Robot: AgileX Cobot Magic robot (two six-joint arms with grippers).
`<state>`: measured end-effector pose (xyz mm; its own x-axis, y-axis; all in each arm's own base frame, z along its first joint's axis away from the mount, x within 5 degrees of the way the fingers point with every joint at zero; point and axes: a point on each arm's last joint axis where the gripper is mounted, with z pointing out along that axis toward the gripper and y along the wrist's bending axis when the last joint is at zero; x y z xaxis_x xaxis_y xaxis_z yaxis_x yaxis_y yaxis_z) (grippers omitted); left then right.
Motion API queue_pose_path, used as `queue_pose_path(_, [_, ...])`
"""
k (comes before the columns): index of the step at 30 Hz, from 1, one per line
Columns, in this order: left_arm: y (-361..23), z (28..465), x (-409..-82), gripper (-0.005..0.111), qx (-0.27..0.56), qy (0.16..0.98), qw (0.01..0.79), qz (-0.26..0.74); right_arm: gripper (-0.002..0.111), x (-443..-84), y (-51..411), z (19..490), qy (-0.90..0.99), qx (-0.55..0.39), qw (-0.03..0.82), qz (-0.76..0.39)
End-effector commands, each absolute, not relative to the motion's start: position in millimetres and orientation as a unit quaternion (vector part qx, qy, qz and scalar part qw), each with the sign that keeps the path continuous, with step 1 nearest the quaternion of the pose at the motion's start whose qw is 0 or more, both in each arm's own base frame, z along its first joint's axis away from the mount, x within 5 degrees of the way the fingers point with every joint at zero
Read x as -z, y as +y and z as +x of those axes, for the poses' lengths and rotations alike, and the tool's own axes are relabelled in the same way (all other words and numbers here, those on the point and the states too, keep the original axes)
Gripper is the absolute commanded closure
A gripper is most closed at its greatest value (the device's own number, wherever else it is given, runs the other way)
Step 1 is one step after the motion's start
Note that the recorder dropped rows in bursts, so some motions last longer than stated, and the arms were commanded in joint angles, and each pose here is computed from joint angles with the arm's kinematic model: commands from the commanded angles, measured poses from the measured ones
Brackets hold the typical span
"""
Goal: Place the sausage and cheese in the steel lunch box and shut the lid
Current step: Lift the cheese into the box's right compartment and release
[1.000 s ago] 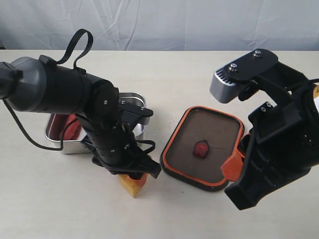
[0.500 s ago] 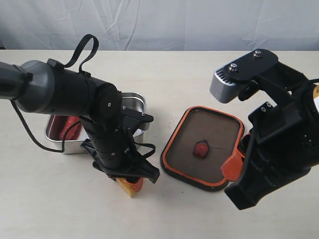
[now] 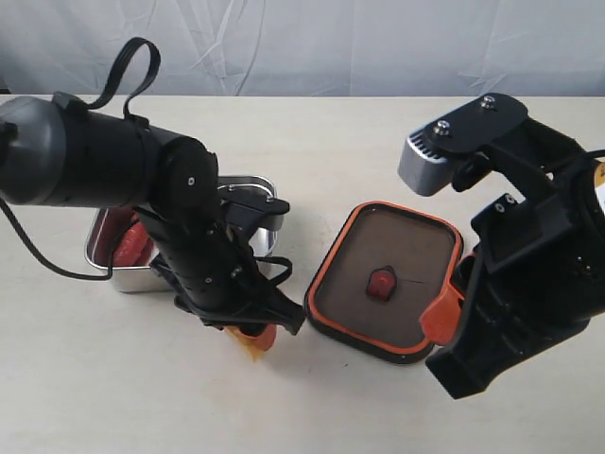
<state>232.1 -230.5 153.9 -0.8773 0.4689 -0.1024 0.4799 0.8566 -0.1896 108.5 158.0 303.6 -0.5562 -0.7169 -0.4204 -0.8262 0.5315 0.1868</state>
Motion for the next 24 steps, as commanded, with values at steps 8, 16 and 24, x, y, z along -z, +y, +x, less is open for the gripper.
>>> queue_pose_path(8, [-227.6,234.8,-202.7,0.106,0.131,0.946,0.137,0.263,0.108,-303.7,156.3,108.2,0.862,-0.181,0.152,-0.449])
queue_pose_path(16, [-203.1,276.0,-225.8,0.106,0.077,0.951,0.218,0.206,0.108,-303.1,155.1,108.9,0.862,-0.172,0.152,-0.452])
queue_pose_path(24, [-201.0,293.2,-197.6,0.09,0.09,0.956,0.199,0.198,0.108,-304.0,156.4,110.6,0.865,-0.177,0.163,-0.441])
